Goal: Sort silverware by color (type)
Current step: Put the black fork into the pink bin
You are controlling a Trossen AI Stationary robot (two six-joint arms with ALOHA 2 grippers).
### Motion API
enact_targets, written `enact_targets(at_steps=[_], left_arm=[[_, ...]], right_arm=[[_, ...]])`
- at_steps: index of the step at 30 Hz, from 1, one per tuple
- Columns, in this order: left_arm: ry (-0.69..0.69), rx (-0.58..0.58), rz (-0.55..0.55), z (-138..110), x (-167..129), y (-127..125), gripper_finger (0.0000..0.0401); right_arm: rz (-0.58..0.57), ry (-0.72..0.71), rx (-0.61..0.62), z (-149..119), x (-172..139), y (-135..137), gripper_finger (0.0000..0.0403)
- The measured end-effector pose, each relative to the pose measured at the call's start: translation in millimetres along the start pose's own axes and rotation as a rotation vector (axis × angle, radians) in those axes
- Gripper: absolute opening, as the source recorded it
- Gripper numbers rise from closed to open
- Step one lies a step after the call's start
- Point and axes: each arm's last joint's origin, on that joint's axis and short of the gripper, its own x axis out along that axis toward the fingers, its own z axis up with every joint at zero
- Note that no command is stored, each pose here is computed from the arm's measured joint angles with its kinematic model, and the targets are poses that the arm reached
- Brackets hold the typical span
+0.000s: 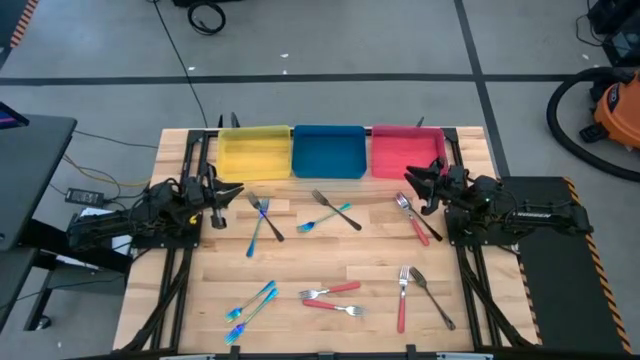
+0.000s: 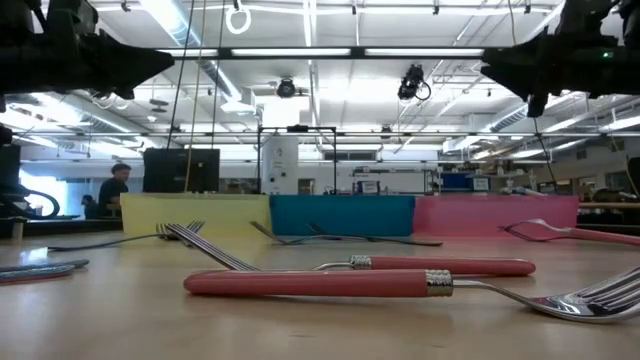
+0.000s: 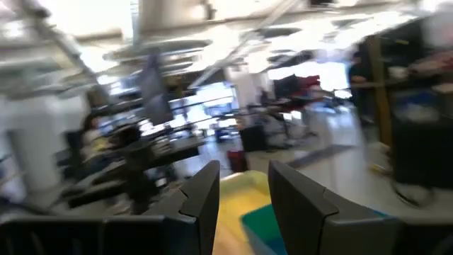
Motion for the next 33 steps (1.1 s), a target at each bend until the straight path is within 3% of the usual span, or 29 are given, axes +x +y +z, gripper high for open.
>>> enact_targets(at_steps=[4,8,13,21,28,33], left_arm=[[0.002,0.068,0.001,0,0,0,0.0043],[-0.001,-0.008,0.001,0,0,0,0.0043],[-0.013,-0.122,0.000,1,0,0,0.0043],[-0.058,-0.164,0.003,5,0,1,0.0043],[-0.079,-0.162,0.006,8,0,1,0.0043],[-0.147,-0.137,0.011,14,-1,2,0.0043]], right_arm=[[0.027,0.015,0.024,-1,0,1,0.0130],[0.020,0.033,0.023,-3,0,0,0.0130],[-0.084,0.014,0.042,-3,0,-3,0.0129],[-0.011,0.050,0.081,-4,6,1,0.0129],[-0.036,0.123,-0.010,23,40,11,0.0129],[-0.073,0.316,-0.098,27,76,19,0.0129]])
